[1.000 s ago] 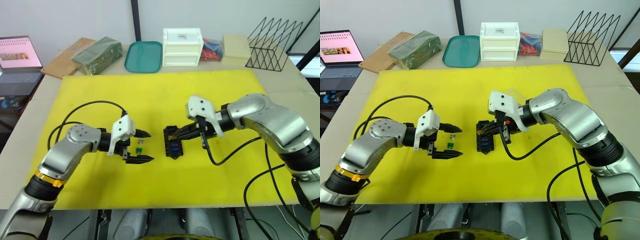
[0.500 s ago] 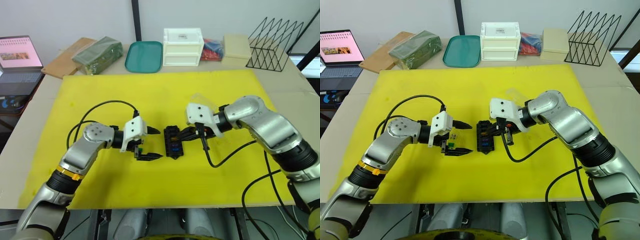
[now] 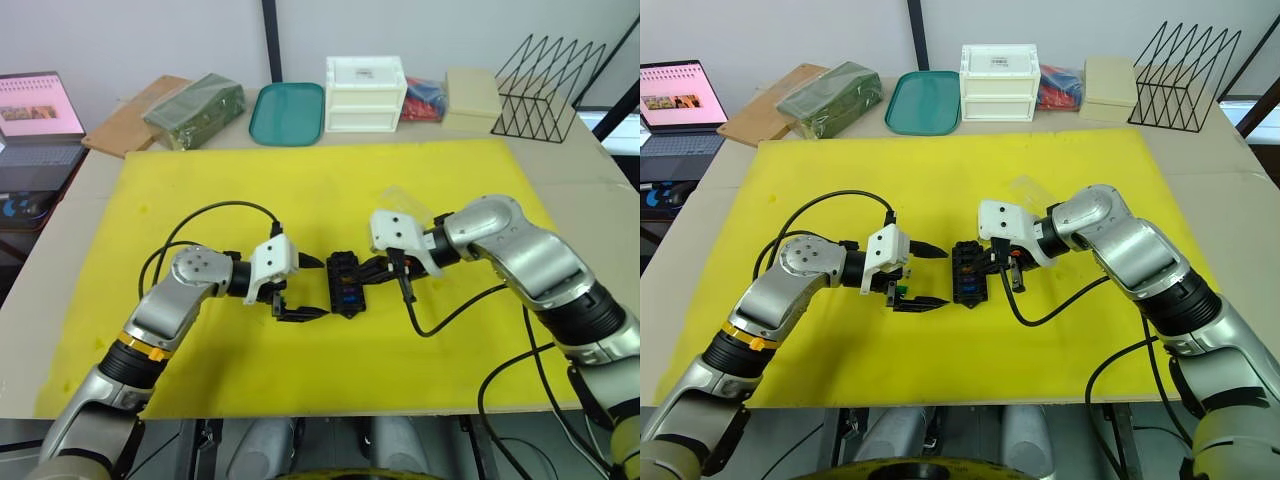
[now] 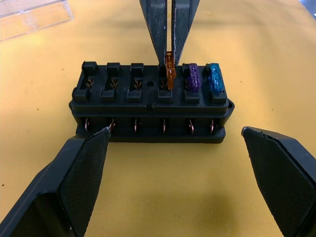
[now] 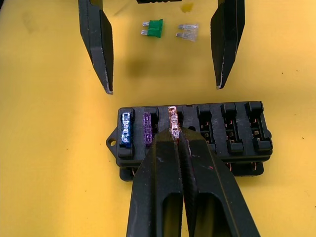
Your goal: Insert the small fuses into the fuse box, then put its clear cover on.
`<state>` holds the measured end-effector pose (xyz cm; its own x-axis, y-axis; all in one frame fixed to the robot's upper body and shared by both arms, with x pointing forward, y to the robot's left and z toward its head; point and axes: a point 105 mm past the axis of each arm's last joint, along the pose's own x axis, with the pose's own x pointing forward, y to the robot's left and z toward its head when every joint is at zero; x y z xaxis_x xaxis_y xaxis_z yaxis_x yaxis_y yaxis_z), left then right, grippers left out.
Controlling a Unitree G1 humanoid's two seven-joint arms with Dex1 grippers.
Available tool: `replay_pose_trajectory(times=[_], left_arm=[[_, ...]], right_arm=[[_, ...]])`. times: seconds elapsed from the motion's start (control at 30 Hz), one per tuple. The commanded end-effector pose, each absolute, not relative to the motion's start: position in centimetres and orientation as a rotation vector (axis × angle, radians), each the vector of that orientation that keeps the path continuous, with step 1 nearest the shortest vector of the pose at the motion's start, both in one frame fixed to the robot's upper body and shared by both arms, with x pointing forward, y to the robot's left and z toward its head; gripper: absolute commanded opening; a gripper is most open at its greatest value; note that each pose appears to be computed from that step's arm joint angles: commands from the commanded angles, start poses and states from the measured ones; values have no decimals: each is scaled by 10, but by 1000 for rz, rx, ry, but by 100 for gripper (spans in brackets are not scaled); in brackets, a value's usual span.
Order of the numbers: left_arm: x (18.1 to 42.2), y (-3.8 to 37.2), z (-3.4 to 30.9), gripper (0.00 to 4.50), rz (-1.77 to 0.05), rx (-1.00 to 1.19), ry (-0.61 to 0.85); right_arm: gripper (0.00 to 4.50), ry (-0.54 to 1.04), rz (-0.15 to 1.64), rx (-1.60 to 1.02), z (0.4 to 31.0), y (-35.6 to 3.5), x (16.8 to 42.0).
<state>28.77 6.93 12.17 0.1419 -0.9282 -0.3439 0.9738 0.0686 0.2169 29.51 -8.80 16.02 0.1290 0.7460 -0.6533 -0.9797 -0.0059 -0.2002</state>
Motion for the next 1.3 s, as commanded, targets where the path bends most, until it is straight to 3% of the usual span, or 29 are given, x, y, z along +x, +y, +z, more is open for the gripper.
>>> replay_pose_trajectory(times=[0.03, 1.3], left_arm=[[287, 66, 132, 449, -1445, 467, 81], [284, 62, 134, 449, -1453, 475, 72]], right_arm=[[0, 364, 1393, -720, 175, -91, 299], [0, 399, 1393, -724, 166, -90, 295]])
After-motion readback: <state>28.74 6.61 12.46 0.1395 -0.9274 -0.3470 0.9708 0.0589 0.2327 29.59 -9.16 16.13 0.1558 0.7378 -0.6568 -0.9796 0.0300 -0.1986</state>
